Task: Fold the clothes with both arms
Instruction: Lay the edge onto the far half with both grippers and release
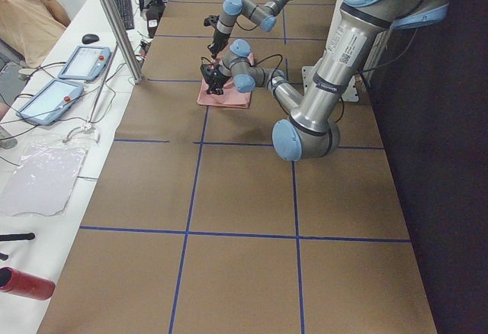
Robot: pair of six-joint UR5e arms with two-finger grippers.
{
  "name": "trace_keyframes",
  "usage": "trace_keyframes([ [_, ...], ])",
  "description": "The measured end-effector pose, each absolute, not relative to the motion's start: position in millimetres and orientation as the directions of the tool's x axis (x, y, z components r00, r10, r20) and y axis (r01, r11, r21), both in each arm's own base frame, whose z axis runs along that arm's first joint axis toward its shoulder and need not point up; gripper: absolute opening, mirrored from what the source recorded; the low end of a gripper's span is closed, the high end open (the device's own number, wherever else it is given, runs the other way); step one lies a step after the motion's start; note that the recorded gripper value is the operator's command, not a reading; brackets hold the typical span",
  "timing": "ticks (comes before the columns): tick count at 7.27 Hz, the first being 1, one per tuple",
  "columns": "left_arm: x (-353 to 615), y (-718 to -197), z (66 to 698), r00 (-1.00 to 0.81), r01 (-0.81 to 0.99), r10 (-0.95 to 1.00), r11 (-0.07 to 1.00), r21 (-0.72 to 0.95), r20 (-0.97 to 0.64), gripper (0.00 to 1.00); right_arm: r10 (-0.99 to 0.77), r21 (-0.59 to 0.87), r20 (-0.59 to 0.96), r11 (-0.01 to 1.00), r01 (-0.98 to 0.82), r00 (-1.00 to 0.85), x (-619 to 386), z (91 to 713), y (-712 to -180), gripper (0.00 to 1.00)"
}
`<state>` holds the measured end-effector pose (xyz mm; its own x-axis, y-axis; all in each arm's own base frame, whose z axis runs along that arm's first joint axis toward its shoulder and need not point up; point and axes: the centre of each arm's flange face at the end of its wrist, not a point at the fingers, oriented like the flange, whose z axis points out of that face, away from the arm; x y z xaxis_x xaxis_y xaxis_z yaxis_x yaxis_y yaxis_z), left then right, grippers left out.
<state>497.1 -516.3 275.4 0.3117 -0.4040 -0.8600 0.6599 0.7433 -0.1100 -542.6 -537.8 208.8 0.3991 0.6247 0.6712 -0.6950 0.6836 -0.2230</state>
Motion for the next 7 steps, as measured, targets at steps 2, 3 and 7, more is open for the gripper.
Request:
trace_keyframes([
  [2, 491, -526, 270, 0.312, 0.666, -0.392, 0.740, -0.096, -0.865, 0.00, 0.625, -0.221, 0.668, 0.686, -0.694, 0.405, -538, 211, -545, 0.00],
  [3, 490, -529, 270, 0.317, 0.666, -0.387, 0.741, -0.087, -0.866, 0.00, 0.625, -0.219, 0.665, 0.686, -0.694, 0.409, -537, 213, -548, 0.00],
  [7, 516, -565, 294, 0.331, 0.685, -0.370, 0.727, -0.049, -0.868, 0.55, 0.616, -0.207, 0.665, 0.695, -0.689, 0.422, -547, 236, -568, 1.00],
])
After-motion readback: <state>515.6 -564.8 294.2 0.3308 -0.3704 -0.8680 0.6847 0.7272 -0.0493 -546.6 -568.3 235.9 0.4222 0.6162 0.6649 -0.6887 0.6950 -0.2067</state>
